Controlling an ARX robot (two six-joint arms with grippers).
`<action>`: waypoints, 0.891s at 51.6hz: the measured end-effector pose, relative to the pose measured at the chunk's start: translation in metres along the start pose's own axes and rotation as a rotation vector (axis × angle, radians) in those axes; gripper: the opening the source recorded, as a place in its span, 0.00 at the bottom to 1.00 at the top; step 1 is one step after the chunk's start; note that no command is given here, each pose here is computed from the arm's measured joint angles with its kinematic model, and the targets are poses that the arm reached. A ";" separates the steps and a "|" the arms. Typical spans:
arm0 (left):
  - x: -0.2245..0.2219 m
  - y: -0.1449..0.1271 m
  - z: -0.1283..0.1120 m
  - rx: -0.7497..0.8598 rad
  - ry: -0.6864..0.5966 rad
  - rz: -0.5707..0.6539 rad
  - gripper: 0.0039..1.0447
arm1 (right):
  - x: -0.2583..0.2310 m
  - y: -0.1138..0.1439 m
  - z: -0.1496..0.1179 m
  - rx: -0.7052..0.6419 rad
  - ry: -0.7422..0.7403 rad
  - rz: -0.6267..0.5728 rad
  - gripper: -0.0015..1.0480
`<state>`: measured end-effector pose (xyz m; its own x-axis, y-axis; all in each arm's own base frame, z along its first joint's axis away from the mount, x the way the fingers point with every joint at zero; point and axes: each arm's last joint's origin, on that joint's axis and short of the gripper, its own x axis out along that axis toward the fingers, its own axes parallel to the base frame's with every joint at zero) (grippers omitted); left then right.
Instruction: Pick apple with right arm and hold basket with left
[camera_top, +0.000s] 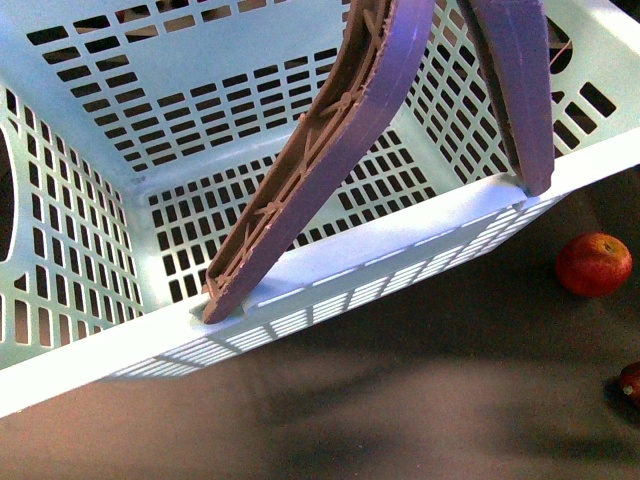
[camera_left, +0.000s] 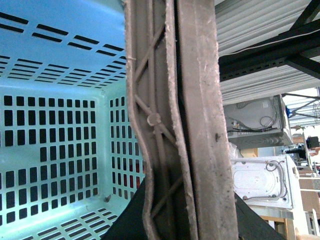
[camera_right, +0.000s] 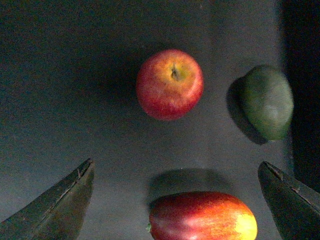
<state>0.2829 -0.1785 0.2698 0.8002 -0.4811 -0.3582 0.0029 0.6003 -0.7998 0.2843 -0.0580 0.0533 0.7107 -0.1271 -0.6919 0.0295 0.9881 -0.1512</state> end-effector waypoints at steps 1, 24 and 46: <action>0.000 0.000 0.000 0.000 0.000 0.000 0.15 | 0.007 0.001 -0.001 -0.007 0.012 0.004 0.92; 0.000 0.000 0.000 0.000 0.000 0.000 0.15 | 0.110 0.005 0.018 0.003 0.115 0.015 0.92; 0.000 0.000 0.000 0.000 -0.001 0.001 0.15 | 0.154 0.004 0.018 0.026 0.170 -0.016 0.92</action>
<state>0.2830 -0.1785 0.2698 0.8008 -0.4801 -0.3582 0.0027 0.6008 -0.7994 0.4064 -0.0718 -0.0412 0.5806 -0.1539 -0.7995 0.0602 0.9874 -0.1463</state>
